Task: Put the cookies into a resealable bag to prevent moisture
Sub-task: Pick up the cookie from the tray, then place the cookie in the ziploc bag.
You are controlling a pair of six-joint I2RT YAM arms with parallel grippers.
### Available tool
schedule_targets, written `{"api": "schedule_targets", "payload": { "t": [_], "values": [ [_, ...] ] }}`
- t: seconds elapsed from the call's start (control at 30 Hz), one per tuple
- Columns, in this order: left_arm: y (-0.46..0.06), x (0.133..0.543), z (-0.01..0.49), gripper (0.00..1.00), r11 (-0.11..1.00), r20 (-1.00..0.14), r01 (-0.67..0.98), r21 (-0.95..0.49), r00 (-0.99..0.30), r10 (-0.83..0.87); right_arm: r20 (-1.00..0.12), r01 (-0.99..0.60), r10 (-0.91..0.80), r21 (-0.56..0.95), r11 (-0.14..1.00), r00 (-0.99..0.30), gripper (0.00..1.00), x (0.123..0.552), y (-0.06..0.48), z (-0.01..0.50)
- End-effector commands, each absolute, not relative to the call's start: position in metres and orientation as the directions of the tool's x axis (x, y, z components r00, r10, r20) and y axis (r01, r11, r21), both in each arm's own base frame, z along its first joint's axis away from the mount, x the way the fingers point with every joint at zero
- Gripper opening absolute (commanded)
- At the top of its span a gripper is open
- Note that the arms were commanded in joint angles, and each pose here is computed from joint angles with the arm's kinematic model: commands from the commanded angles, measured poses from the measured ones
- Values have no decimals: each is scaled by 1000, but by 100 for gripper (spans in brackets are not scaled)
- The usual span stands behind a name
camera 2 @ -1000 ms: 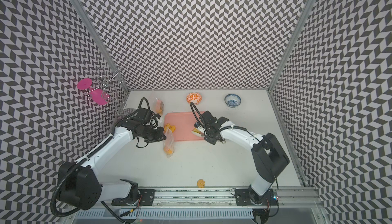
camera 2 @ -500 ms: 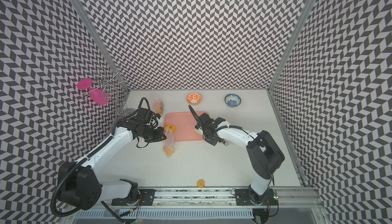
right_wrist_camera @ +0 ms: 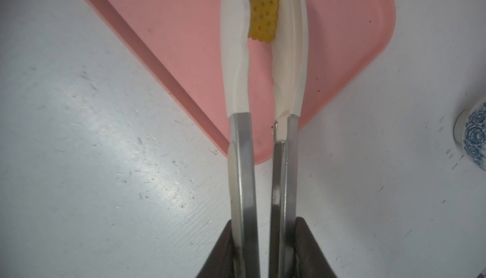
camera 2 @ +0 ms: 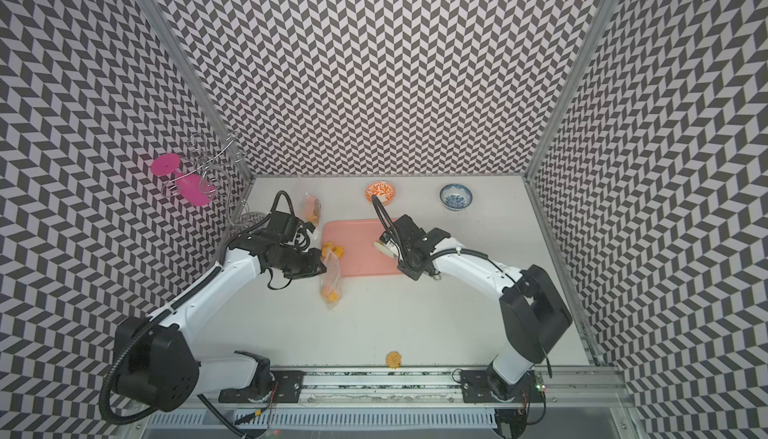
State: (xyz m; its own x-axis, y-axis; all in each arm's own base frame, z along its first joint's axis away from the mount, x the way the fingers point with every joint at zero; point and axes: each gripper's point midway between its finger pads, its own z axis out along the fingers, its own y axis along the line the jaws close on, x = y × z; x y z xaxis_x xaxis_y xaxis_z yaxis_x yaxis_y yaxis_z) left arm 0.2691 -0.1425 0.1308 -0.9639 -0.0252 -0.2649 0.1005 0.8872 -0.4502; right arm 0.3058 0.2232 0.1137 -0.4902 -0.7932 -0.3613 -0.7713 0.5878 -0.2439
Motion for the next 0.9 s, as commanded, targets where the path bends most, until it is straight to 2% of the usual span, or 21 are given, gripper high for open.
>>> {"api": "schedule_targets", "payload": {
  "t": [0.0, 0.17, 0.33, 0.5, 0.87],
  "values": [
    [-144, 278, 134, 0, 884, -287, 115, -454, -958, -23, -560, -775, -692, -134, 618, -455, 31, 306, 248, 155],
    [-148, 283, 140, 0, 874, -297, 121, -470, -955, -27, -718, -838, -535, 124, 531, -445, 32, 273, 288, 194],
    [-149, 286, 150, 0, 866, -307, 119, -486, -951, -41, -781, -857, -403, 313, 408, -477, 32, 238, 319, 212],
    [-150, 283, 156, 0, 857, -308, 115, -502, -950, -53, -786, -858, -366, 385, 340, -498, 32, 225, 338, 213],
    [-142, 274, 159, 0, 852, -305, 89, -517, -948, -86, -743, -850, -419, 413, 328, -523, 33, 224, 354, 187]
  ]
}}
